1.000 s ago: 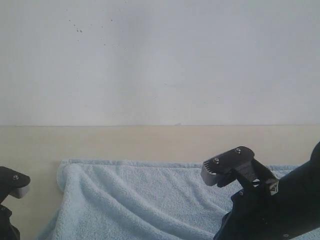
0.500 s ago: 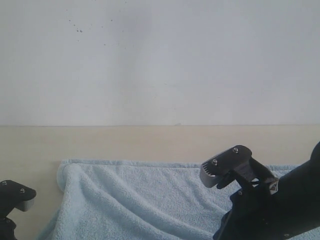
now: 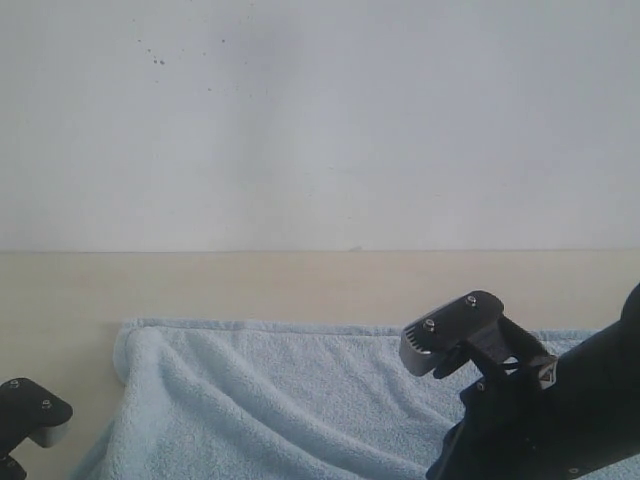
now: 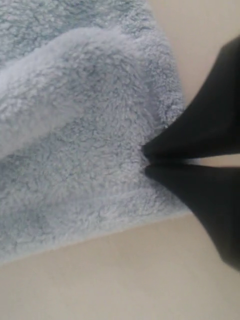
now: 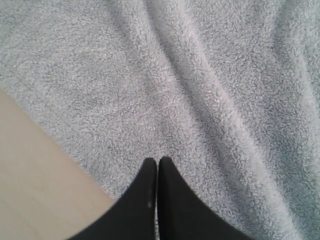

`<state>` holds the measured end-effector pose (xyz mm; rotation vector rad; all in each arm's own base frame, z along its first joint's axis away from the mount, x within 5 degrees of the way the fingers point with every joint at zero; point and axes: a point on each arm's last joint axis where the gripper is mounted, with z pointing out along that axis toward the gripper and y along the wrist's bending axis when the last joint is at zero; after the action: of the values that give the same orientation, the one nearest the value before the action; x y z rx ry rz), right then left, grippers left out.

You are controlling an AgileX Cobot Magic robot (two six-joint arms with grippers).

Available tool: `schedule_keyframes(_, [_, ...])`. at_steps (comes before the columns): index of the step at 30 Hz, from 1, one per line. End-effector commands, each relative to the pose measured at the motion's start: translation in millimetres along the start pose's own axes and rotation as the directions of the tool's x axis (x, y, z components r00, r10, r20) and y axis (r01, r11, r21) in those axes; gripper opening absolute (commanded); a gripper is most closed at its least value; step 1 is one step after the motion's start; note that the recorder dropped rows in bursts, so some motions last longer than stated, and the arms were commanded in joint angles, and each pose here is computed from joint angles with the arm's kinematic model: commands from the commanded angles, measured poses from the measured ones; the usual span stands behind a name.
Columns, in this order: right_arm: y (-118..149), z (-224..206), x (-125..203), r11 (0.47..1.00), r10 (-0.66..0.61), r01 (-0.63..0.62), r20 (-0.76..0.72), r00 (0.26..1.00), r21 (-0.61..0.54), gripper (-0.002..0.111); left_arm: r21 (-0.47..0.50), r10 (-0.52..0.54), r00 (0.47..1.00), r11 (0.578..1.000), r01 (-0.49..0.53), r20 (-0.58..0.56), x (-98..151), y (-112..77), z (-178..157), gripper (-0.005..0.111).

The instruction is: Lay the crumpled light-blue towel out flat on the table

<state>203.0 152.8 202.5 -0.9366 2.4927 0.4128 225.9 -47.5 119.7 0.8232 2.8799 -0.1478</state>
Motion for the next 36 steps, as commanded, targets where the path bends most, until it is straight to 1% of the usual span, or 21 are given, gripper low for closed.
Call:
schedule_keyframes(1, [0.6, -1.2, -0.7, 1.0, -0.016, 0.016, -0.006, 1.0, -0.003, 0.0, 0.026, 0.023, 0.998, 0.999, -0.022, -0.058, 8.6, -4.5, 3.5, 0.004])
schedule_keyframes(5, [0.6, -1.2, -0.7, 1.0, -0.016, 0.016, -0.006, 1.0, -0.003, 0.0, 0.058, 0.03, 0.993, 0.998, -0.024, -0.112, 13.6, -7.3, 2.9, 0.004])
schedule_keyframes(8, [0.7, -1.2, -0.4, 1.0, -0.016, 0.016, -0.009, 1.0, -0.004, 0.0, 0.058, 0.02, 0.988, 0.998, -0.011, -0.153, 17.3, -7.3, 2.4, 0.004])
schedule_keyframes(10, [0.8, -1.2, -0.5, 1.0, -0.01, 0.01, -0.008, 1.0, -0.005, 0.0, 0.043, 0.003, 0.985, 0.999, 0.004, -0.174, 18.8, -6.2, 1.4, 0.004])
schedule_keyframes(13, [0.7, -1.2, -0.6, 1.0, -0.01, 0.01, -0.007, 1.0, -0.004, 0.0, -0.006, -0.026, 0.984, 1.0, 0.025, -0.176, 19.9, -3.1, -3.1, 0.004])
schedule_keyframes(15, [0.7, -1.2, -0.6, 1.0, -0.01, 0.01, -0.007, 1.0, -0.004, 0.0, -0.041, -0.051, 0.988, 0.998, 0.045, -0.149, 16.9, -0.7, -10.2, 0.004])
schedule_keyframes(18, [0.6, -1.2, -0.8, 1.0, -0.01, 0.01, -0.005, 1.0, -0.003, 0.0, -0.067, -0.099, 0.993, 0.993, 0.094, -0.066, 9.6, -0.3, -26.0, 0.004])
schedule_keyframes(20, [0.0, -1.2, -2.0, 1.0, -0.01, 0.01, 0.008, 1.0, 0.004, 0.0, -0.066, -0.122, 0.992, 0.99, 0.124, 0.028, 3.6, -1.9, -37.6, 0.004])
schedule_keyframes(22, [-0.6, -1.2, -3.3, 1.0, -0.01, 0.01, 0.022, 1.0, 0.011, 0.0, -0.073, -0.111, 0.988, 0.99, 0.119, 0.106, -0.2, -2.8, -46.7, 0.004])
schedule_keyframes(25, [-1.4, -1.3, -4.1, 1.0, -0.018, 0.018, 0.031, 0.999, 0.019, 0.0, -0.092, -0.102, 0.98, 0.989, 0.12, 0.172, -2.6, -2.0, -49.3, 0.004])
schedule_keyframes(27, [-6.0, -1.9, -8.7, 0.998, -0.035, 0.03, 0.081, 0.996, 0.063, 0.0, -0.078, -0.134, 0.972, 0.985, 0.151, 0.192, -3.1, -2.4, -44.6, 0.004])
schedule_keyframes(29, [-17.5, -4.3, -14.2, 0.992, 0.034, -0.052, 0.155, 0.987, 0.116, 0.0, -0.046, -0.183, 0.963, 0.98, 0.195, 0.197, -4.0, -3.9, -41.6, 0.004])
schedule_keyframes(31, [-42.1, -10.9, -19.3, 0.965, 0.138, -0.19, 0.266, 0.954, 0.182, 0.0, -0.017, -0.22, 0.953, 0.973, 0.228, 0.207, -5.6, -5.5, -42.1, 0.004])
schedule_keyframes(32, [-58.5, -16.2, -20.1, 0.941, 0.184, -0.262, 0.326, 0.927, 0.213, 0.0, -0.001, -0.226, 0.949, 0.973, 0.232, 0.221, -7.7, -6.6, -44.9, 0.004])
schedule_keyframes(34, [-96.7, -30.7, -16.2, 0.865, 0.282, -0.427, 0.449, 0.848, 0.262, 0.0, 0.046, -0.236, 0.942, 0.972, 0.232, 0.239, -13.0, -10.8, -51.6, 0.004])
schedule_keyframes(36, [-135.6, -46.3, -2.3, 0.755, 0.377, -0.589, 0.543, 0.75, 0.289, 0.0, 0.117, -0.255, 0.928, 0.966, 0.231, 0.271, -20.0, -16.0, -60.3, 0.004])
